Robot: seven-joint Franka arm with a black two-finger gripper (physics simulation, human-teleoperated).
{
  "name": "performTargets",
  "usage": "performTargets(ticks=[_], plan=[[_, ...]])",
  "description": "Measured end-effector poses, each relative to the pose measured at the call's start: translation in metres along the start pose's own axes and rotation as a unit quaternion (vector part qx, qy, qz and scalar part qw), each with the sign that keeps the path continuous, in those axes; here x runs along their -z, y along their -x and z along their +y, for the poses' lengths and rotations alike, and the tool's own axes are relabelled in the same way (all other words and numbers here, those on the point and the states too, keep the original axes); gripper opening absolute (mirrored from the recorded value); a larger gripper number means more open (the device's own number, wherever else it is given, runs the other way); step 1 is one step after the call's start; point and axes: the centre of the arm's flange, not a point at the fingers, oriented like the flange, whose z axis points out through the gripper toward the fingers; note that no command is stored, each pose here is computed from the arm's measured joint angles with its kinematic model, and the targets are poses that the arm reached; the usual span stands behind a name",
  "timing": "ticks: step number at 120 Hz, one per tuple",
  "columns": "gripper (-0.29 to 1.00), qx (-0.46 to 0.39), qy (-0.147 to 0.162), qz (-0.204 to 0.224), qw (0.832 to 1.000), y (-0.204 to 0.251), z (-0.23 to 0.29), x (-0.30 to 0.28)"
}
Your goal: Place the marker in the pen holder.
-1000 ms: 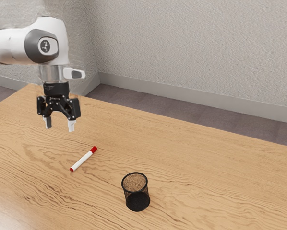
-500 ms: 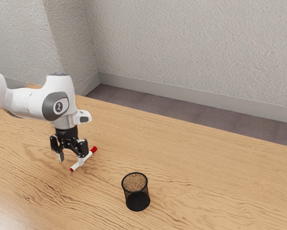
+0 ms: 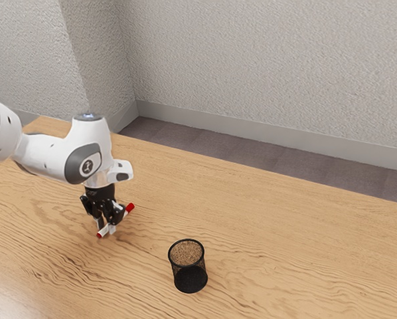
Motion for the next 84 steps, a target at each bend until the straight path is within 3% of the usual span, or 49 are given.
performTargets(ticks=[37,84], plan=[[0.19,0.002,0.001,-0.003,1.0,-0.002,-0.014,-0.015],[0.07,0.004,0.004,-0.002,1.0,-0.008,-0.026,-0.023]])
